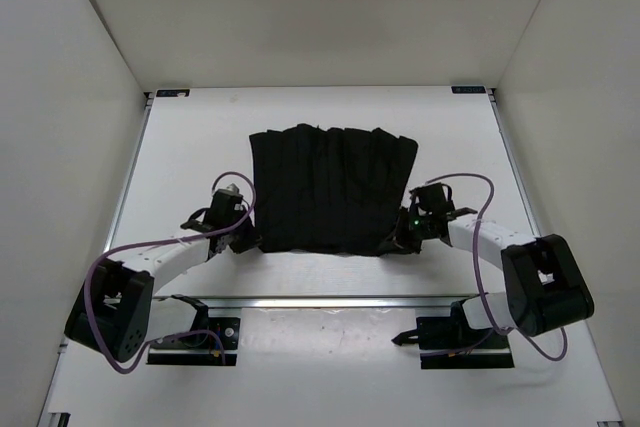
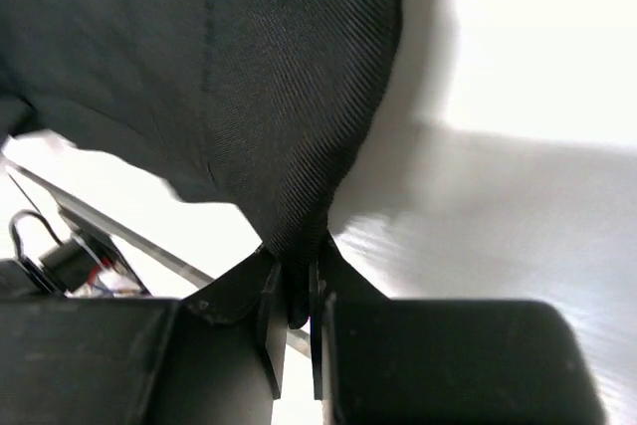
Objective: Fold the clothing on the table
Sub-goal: Fold the skirt
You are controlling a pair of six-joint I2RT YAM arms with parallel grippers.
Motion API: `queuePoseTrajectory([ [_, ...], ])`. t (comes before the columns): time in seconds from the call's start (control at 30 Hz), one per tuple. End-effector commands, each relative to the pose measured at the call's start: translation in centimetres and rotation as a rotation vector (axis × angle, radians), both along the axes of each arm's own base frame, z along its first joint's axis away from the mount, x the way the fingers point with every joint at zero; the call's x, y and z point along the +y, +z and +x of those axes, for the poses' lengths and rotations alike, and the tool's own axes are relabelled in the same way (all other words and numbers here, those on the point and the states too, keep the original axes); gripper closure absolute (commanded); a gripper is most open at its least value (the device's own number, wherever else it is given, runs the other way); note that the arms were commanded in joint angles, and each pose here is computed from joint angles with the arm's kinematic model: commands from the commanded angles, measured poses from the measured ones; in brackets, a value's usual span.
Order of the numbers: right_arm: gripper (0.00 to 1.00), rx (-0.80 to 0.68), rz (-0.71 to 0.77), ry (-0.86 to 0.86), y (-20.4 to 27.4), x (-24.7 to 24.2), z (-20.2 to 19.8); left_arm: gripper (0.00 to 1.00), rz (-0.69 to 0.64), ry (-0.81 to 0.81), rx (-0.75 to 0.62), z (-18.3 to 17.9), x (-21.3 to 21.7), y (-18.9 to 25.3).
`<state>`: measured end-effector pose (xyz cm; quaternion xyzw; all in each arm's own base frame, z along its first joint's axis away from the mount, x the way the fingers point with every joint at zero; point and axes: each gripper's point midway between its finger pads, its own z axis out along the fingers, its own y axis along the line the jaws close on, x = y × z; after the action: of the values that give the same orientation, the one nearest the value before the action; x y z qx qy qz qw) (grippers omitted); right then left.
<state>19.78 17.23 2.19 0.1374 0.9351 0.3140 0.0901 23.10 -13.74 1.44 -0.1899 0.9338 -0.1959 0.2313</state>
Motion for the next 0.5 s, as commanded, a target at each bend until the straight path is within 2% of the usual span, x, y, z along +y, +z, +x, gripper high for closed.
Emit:
queuePoseTrajectory([
  [0.0, 1.00, -0.152, -0.031, 0.007, 2.5, -1.0, 4.5, 1.00, 0.006, -0.055, -0.036, 1.4, 0.2, 1.9],
  [0.17, 1.00, -0.321, 0.014, 0.036, 6.0, -2.8, 9.5, 1.00, -0.014, -0.177, 0.006, 3.5, 0.2, 2.7],
  [0.23, 1.00, -0.417, 0.011, 0.096, 7.5, -2.4, 11.3, 1.00, 0.017, -0.213, -0.028, 5.9, 0.3, 4.4],
  [0.3, 1.00, -0.505, -0.072, 0.163, 8.8, -2.3, 13.8, 1.00, 0.048, -0.266, -0.049, 7.2, -0.3, 4.9],
  [0.47, 1.00, -0.583, -0.113, 0.223, 9.4, -1.5, 17.4, 1.00, 0.114, -0.271, -0.161, 11.5, 0.6, 7.2],
])
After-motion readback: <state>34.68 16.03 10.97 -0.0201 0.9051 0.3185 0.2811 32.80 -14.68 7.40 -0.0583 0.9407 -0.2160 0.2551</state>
